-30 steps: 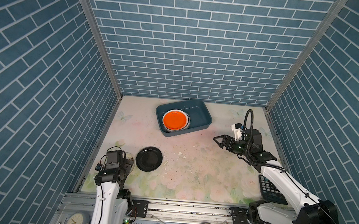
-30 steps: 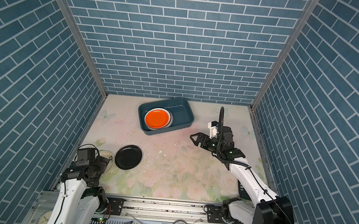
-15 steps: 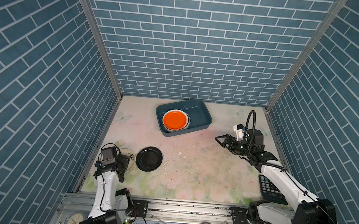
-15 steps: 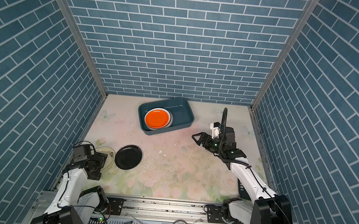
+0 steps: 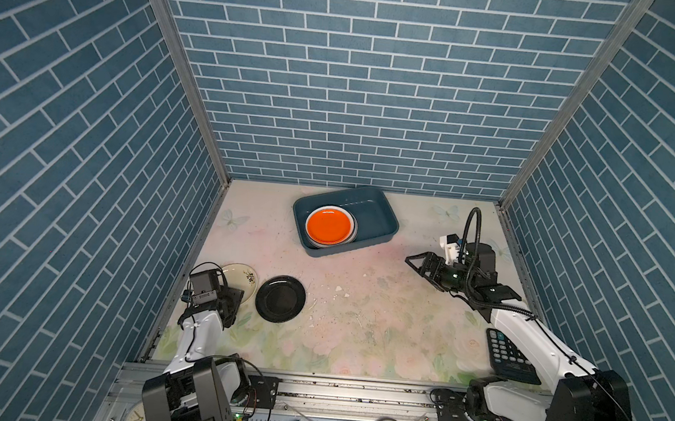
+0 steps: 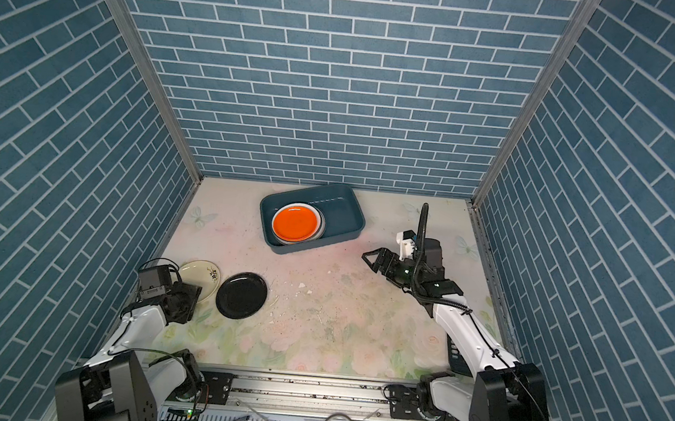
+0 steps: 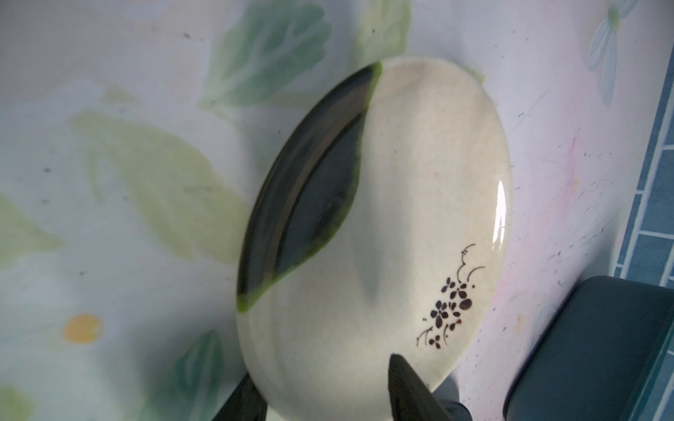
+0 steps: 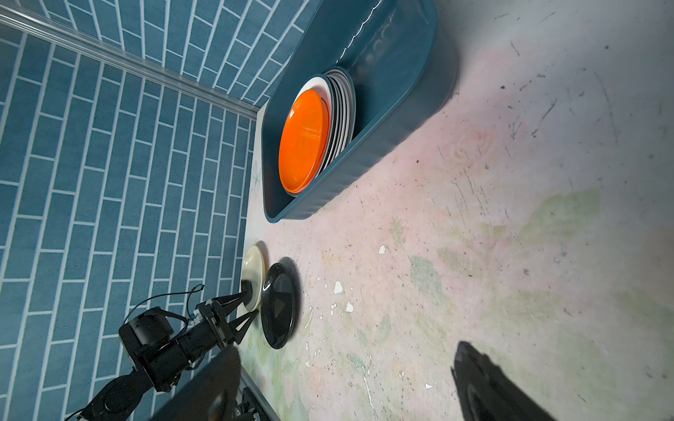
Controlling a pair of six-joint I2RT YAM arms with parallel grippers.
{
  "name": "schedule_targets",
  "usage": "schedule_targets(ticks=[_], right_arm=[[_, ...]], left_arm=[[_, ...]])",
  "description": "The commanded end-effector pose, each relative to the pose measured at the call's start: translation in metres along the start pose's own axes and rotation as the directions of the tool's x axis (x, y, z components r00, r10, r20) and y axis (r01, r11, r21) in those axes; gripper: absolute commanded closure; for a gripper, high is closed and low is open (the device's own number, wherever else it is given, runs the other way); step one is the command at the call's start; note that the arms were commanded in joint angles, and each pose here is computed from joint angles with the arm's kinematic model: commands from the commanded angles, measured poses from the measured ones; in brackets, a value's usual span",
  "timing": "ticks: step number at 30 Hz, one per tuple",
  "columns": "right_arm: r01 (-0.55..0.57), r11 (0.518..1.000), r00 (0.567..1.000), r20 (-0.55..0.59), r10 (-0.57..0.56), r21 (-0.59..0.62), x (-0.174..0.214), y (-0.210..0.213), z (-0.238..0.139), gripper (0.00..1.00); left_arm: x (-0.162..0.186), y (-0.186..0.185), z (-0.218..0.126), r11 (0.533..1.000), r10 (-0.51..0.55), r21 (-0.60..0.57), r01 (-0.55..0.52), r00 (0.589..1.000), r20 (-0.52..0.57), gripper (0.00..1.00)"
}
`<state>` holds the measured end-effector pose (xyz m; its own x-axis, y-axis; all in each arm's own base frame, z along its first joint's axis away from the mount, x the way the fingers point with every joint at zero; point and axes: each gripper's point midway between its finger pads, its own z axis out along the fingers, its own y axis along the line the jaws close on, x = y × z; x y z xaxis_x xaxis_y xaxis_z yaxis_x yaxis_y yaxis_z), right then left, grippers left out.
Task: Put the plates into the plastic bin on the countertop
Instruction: 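Grip the rim of the cream plate with the left gripper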
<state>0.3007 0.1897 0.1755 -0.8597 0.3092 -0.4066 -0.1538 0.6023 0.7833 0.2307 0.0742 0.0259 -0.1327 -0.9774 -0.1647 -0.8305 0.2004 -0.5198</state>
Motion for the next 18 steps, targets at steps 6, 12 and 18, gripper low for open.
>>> schedule_targets(ticks=[6, 12, 18], right_arm=[[-0.044, 0.999, 0.999, -0.015, 0.044, 0.011, 0.001, -0.005, 0.004, 0.09], [-0.049, 0.998, 0.999, -0.008, 0.050, 0.028, 0.002, -0.007, 0.001, 0.09], [-0.062, 0.998, 0.998, -0.015, 0.063, 0.024, 0.002, -0.009, 0.004, 0.09]], left_arm=[[-0.004, 0.004, 0.017, 0.998, 0.049, -0.030, -0.050, 0.998, -0.032, 0.67], [0.002, -0.007, 0.030, 0.997, 0.070, 0.027, -0.068, 0.994, -0.086, 0.77], [-0.005, -0.016, 0.022, 0.994, 0.100, 0.047, -0.097, 0.994, -0.053, 0.89]])
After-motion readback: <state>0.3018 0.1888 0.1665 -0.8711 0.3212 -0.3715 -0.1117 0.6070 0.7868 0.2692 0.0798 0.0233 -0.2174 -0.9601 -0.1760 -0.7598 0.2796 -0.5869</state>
